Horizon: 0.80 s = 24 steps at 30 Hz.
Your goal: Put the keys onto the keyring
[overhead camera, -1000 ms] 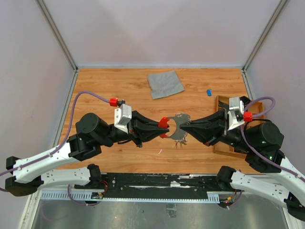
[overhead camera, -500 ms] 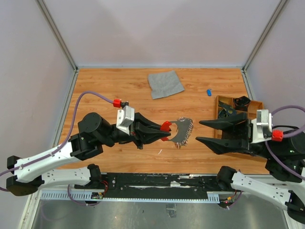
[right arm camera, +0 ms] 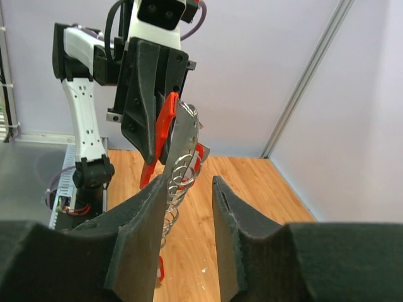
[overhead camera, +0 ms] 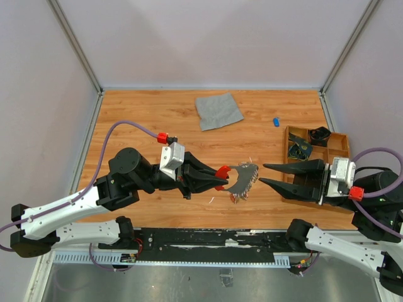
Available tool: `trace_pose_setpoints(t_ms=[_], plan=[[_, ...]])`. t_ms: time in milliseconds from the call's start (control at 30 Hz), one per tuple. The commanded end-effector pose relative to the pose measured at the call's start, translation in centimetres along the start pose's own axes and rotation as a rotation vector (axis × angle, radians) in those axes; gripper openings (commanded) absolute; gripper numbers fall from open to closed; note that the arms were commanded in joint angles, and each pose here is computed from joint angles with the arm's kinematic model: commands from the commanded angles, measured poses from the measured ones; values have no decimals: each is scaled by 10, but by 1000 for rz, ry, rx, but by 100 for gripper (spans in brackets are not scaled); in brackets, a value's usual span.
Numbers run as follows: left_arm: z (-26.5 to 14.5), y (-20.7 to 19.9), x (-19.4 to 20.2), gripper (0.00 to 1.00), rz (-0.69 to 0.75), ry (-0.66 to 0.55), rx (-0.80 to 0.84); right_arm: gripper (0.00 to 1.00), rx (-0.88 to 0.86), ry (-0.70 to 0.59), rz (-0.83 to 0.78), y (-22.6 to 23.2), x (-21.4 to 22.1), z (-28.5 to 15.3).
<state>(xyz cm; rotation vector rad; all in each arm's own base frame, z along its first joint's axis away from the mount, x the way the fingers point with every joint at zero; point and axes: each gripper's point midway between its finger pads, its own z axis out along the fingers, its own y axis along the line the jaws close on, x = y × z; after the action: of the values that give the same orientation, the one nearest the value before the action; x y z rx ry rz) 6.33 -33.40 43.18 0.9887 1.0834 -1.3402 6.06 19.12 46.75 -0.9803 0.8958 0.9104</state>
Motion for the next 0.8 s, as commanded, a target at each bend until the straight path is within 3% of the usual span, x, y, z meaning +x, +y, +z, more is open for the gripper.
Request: trace_pose_setpoints(t_ms=[0, 767], plan=[[-1, -8, -35, 1, 31, -89, 29, 37, 21, 44, -62, -5, 12, -5], [-1, -5, -34, 1, 33, -92, 12, 36, 30, 29, -48, -8, 12, 4]])
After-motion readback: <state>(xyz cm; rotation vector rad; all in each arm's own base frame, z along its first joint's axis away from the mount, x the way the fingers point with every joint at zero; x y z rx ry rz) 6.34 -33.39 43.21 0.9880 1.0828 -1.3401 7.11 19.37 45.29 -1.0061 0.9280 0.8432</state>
